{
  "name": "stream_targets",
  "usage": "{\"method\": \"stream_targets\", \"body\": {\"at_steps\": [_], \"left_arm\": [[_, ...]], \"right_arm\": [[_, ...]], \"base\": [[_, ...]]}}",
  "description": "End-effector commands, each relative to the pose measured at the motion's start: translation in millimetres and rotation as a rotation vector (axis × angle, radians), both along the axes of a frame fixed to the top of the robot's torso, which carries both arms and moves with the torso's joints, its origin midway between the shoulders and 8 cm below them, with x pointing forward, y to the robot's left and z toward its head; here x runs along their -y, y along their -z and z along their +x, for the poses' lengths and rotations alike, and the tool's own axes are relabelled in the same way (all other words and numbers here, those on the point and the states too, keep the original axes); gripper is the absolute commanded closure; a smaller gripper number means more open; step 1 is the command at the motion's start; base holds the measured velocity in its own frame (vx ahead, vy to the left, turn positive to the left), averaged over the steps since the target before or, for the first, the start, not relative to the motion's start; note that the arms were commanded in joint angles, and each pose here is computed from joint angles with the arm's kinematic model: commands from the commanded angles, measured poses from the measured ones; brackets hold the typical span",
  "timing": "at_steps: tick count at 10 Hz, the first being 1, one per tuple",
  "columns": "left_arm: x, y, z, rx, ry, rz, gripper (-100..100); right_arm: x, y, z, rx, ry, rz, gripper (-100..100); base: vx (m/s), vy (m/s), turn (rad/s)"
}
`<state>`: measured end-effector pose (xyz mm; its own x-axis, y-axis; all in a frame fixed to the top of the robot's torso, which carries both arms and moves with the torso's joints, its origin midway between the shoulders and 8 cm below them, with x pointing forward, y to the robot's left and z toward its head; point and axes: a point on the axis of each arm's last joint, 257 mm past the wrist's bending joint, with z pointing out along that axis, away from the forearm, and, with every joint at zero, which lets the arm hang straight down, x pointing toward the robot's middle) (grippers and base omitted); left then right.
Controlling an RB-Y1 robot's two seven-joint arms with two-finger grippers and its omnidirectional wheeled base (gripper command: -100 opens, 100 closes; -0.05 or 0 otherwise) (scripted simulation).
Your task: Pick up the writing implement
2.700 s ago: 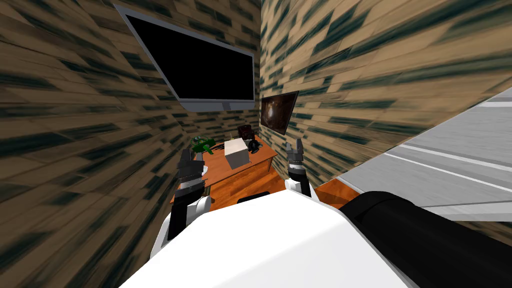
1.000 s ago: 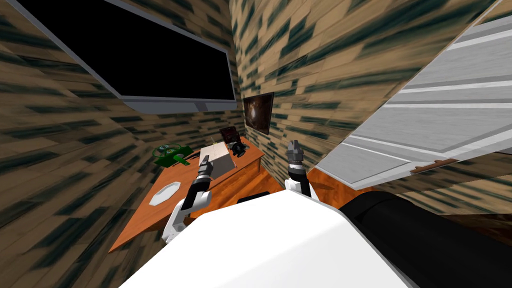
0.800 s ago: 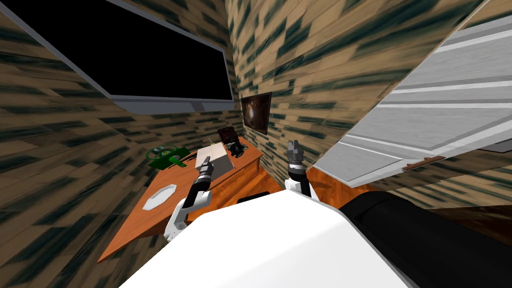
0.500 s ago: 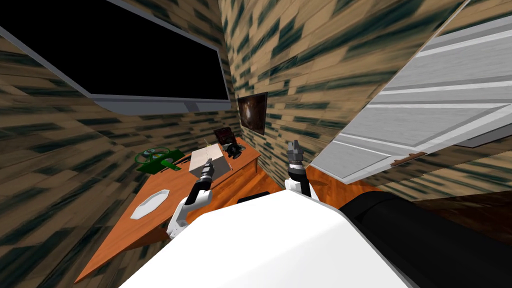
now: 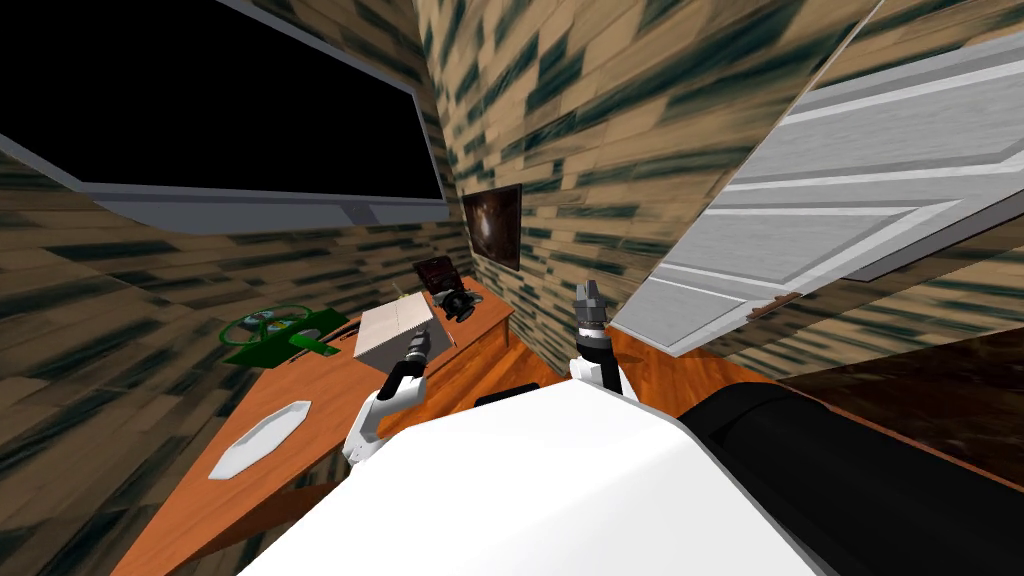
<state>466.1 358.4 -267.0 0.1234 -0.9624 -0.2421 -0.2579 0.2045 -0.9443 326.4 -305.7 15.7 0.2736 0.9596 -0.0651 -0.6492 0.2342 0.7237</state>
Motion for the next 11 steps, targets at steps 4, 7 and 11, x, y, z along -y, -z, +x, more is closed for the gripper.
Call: {"method": "stream_targets", "body": {"at_steps": [4,7,11], "left_arm": [[-15.4,51.1,-6.0,-0.172,-0.017,0.019,-100],[-25.9,86.6,-12.3,-0.301,-0.017,0.048,-100],[-38.5,127.3,-25.9,-0.445,-0.01,0.079,-100]], "right_arm": [[0.0,0.0,0.0,0.0,0.0,0.0,0],[0.0,0.0,0.0,0.0,0.0,0.0,0],[0.0,0.0,0.0,0.0,0.0,0.0,0]], "base": [[0.023,-0.034,-0.125],[0.026,-0.033,-0.131],[0.022,-0.018,-0.134]]}}
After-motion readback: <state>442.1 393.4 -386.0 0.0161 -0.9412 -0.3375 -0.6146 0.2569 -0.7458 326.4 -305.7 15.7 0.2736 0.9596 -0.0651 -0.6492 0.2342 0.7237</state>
